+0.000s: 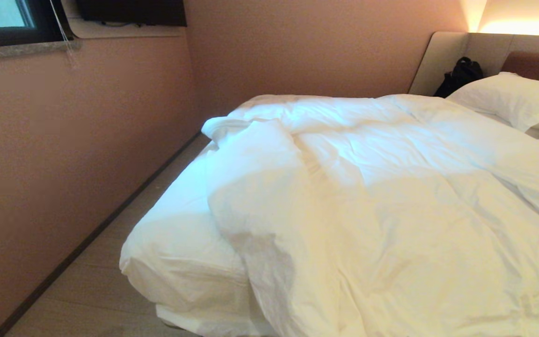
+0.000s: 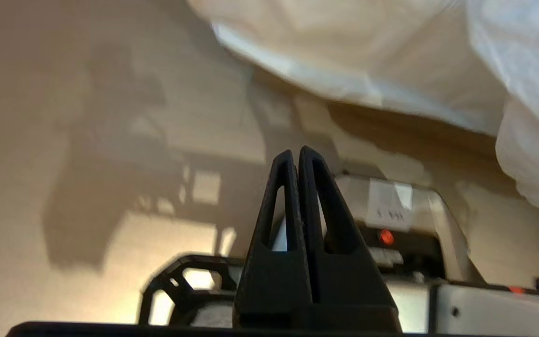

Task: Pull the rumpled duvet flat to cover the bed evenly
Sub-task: Flatten the corners of the folded blanket

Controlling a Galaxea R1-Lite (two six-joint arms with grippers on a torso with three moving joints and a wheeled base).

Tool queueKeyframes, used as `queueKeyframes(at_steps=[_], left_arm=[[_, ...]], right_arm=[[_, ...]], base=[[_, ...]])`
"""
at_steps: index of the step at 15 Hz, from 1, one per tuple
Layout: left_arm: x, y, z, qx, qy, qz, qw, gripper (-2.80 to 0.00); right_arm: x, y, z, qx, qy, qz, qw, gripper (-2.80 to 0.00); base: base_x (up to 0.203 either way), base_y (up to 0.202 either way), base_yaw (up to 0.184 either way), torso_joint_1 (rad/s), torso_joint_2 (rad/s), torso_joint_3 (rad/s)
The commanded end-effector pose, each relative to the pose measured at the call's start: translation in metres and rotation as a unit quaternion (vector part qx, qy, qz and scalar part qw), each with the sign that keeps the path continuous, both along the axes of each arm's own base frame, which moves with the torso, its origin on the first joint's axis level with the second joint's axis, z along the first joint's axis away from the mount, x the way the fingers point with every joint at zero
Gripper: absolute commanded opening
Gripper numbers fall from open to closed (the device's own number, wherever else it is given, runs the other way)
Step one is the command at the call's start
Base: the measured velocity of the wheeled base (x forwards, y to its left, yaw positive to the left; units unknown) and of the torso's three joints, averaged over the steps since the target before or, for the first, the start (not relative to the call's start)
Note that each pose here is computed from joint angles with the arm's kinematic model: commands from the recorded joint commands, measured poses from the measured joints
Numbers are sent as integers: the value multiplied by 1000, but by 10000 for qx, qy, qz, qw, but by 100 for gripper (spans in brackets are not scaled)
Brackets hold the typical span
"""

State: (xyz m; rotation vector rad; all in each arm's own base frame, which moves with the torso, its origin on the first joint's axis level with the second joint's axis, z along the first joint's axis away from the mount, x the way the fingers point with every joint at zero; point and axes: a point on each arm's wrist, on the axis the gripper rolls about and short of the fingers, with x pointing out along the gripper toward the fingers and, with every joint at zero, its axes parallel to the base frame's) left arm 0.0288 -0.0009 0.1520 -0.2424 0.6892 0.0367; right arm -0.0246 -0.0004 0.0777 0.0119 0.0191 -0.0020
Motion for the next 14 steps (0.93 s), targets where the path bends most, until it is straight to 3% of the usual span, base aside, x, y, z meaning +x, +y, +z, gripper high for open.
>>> queueKeyframes(at_steps=[1,3,4,9,11,14], left_arm=[[18,0,-4,-242,591,29,9980,-280],[28,-3,-4,-672,603,-263,9956,-280],[31,-3,-4,-737,548,-324,9952,-280],[74,-3,-11,-806,665,-397,9937,-280],[97,-3,-9,-795,540,-466,9943,-280],[116,-16,6,-957,306,-1104,9888,-280]], right_arm=[[0,0,0,1,4,1,10000,-280],[0,0,0,1,-4,2,10000,-280],[0,0,0,1,-4,2,10000,-280],[0,0,0,1,-4,2,10000,-280],[0,0,0,1,-3,2,10000,-280],[0,0,0,1,-4,2,10000,-280]], base=[[0,0,0,0,0,0],[0,0,0,0,0,0],[0,0,0,0,0,0],[0,0,0,0,0,0],[0,0,0,0,0,0],[0,0,0,0,0,0]])
